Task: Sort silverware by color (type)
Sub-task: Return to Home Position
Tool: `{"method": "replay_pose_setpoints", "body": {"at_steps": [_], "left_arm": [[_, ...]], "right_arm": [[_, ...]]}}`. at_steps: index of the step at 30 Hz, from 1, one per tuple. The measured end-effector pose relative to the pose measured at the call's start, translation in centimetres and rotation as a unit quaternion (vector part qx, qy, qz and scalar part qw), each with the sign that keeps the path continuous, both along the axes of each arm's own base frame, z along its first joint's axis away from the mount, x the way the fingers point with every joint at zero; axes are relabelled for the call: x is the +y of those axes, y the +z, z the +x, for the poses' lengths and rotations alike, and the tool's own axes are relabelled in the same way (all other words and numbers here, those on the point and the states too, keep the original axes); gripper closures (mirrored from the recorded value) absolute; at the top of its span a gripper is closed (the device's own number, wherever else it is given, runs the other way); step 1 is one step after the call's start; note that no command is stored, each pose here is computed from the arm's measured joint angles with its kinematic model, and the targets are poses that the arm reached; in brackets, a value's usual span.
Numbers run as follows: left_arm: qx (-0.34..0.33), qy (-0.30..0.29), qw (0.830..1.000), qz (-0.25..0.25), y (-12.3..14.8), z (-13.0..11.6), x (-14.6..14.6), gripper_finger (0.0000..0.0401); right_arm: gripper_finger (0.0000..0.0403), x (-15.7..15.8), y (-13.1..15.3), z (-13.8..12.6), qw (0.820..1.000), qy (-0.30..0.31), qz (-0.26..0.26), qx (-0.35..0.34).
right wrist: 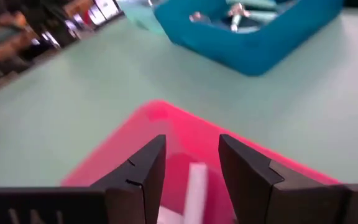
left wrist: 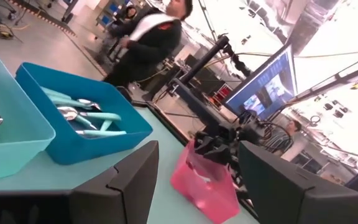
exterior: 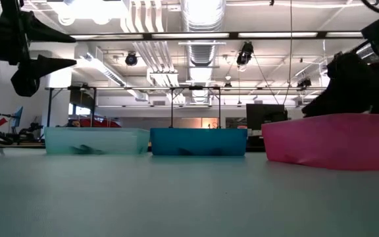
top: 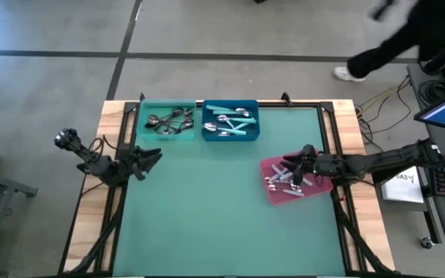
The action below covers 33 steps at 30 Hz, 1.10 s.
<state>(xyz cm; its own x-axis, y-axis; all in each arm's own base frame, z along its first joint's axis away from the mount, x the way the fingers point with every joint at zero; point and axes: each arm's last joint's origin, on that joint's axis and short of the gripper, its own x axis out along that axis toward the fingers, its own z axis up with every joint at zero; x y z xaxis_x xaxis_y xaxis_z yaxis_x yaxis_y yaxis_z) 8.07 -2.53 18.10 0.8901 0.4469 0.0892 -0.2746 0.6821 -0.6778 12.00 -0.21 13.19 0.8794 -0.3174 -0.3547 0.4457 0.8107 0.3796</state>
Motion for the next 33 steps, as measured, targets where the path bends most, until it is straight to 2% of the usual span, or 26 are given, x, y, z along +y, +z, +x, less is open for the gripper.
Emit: {"method": "replay_pose_setpoints", "body": {"at_steps": [8, 16, 20, 33], "left_arm": [[0.0, -0.001, 1.0, 0.0, 0.0, 0.0, 0.0, 0.0196], [0.0, -0.001, 1.0, 0.0, 0.0, 0.0, 0.0, 0.0196], [0.0, -0.001, 1.0, 0.0, 0.0, 0.0, 0.0, 0.0196], [0.004, -0.001, 1.0, 0.003, -0.1, 0.1, 0.0, 0.0196]], "right_arm": [[0.0264, -0.1, 2.5, -1.1, 0.991, 0.0, 0.01, -0.131], [0.0264, -0.2, 3.9, -2.1, 0.977, -0.003, 0.016, -0.212], [0.0264, -0.2, 4.0, -2.2, 0.975, -0.004, 0.016, -0.221], [0.0264, -0.2, 3.4, -1.7, 0.983, -0.003, 0.013, -0.185]]}}
